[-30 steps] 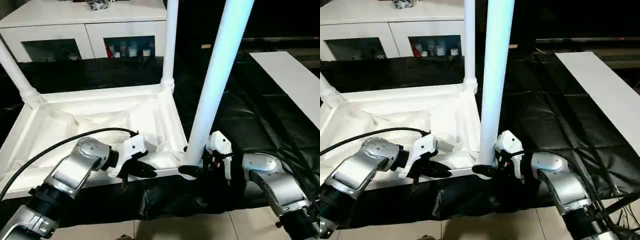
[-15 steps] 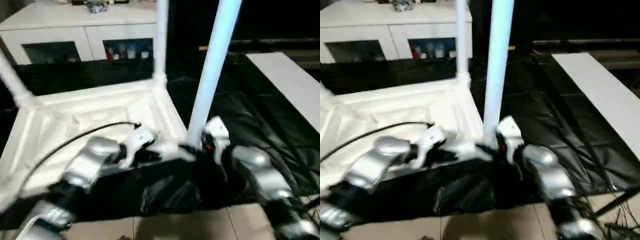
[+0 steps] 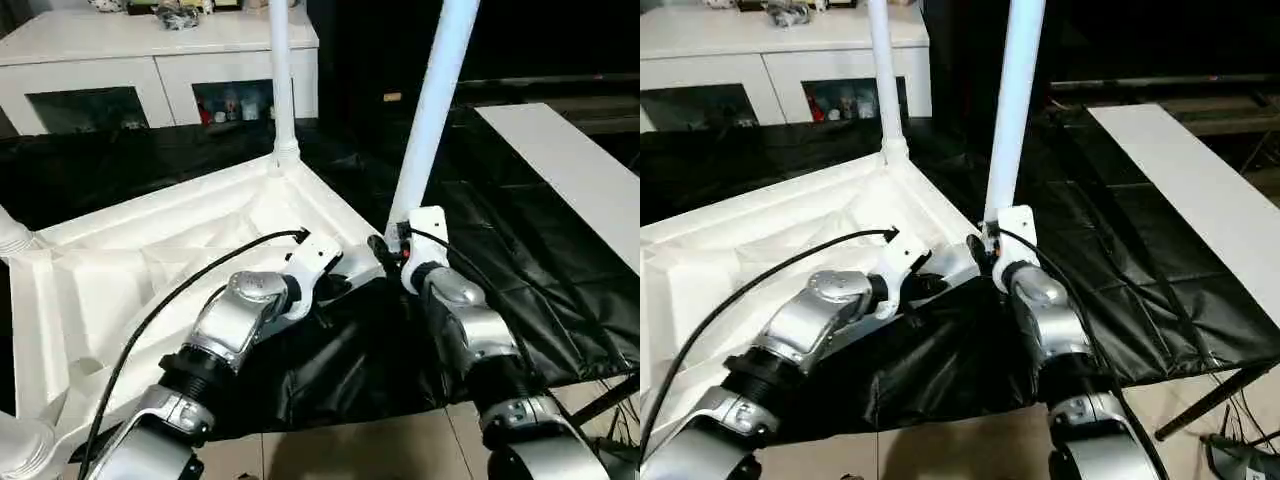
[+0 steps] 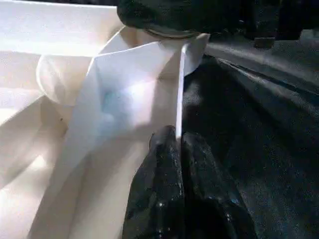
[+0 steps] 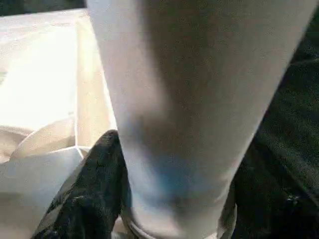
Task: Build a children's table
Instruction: Rotate leg to tighten
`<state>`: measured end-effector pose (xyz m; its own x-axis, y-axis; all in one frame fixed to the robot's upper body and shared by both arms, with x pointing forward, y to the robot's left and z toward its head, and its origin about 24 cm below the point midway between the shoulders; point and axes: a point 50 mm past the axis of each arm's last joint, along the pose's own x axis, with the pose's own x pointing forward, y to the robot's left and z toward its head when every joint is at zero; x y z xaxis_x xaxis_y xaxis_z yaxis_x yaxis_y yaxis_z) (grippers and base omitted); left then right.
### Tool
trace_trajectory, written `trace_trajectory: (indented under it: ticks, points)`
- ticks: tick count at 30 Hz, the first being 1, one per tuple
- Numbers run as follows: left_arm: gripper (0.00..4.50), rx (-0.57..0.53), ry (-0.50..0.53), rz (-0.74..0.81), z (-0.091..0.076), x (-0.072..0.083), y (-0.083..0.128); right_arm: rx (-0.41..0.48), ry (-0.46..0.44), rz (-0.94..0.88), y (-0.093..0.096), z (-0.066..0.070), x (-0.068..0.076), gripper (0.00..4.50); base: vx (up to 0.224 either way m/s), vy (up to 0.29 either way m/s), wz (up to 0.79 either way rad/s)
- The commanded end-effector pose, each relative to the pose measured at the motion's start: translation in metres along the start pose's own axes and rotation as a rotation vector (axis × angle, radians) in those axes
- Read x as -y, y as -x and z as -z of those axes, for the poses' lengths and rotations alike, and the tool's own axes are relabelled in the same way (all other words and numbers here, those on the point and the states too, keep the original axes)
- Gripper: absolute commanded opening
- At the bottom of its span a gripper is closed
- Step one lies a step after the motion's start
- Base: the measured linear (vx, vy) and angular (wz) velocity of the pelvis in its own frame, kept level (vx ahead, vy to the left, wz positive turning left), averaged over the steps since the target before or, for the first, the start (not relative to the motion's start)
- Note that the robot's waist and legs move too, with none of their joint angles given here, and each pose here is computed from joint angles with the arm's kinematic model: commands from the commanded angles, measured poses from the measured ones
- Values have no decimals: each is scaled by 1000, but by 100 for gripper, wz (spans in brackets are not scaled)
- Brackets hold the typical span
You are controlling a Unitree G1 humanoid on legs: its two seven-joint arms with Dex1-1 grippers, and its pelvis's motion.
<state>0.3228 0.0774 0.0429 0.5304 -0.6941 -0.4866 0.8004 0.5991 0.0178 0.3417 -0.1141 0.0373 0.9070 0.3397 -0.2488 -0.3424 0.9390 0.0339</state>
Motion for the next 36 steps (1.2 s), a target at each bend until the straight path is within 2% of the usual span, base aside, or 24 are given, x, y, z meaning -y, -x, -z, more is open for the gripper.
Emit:
trace_trajectory:
  ticks: [1, 2, 3, 6, 7, 8, 9, 12, 16, 20, 26, 27, 30, 32, 36]
  points:
    - [0, 0, -41, -22, 1, -9, 8, 100, 38, -200, 5, -12, -23, 332, 0, 0, 0]
    - [0, 0, -41, -21, 1, -9, 8, 100, 39, -200, 5, -12, -22, 349, 0, 0, 0]
    - [0, -6, -59, 3, 4, -10, 13, 120, 66, -229, 12, -15, -15, 376, 0, 0, 0]
    - [0, -15, -100, 76, 8, -13, 24, 113, 157, -331, 27, -18, -2, 396, 0, 0, 0]
    - [0, -15, -100, 76, 8, -13, 24, 113, 157, -331, 27, -18, -2, 411, 52, -14, 0]
    - [0, -22, -102, 95, 9, -13, 28, 100, 174, -365, 31, -18, 0, 411, 0, 0, 0]
    - [0, -10, -139, 186, 10, -10, 35, 61, 267, -480, 45, -15, 6, 419, 0, 0, 0]
    - [0, -13, -147, 318, 14, -4, 46, -1, 339, -615, 62, -10, 12, 423, 21, -1, 0]
    - [0, -45, -140, 464, 18, 4, 58, -47, 378, -708, 74, -6, 17, 423, 0, 0, 0]
    - [0, -55, -145, 468, 18, 3, 62, -68, 374, -743, 76, -5, 17, 423, 0, 0, 0]
    - [0, -61, -144, 463, 20, 0, 66, -108, 380, -785, 77, -2, 17, 377, 0, 0, 0]
    - [0, -65, -143, 460, 20, 0, 67, -121, 376, -799, 78, -1, 17, 352, 0, 0, 0]
    - [0, -71, -143, 453, 22, -2, 68, -152, 382, -811, 79, 3, 20, 340, 0, 0, 0]
    - [0, -73, -141, 452, 22, -2, 68, -153, 384, -802, 79, 4, 21, 309, 0, 0, 0]
    - [0, -73, -138, 447, 22, -2, 68, -137, 349, -793, 78, 3, 20, 284, 0, 0, 0]
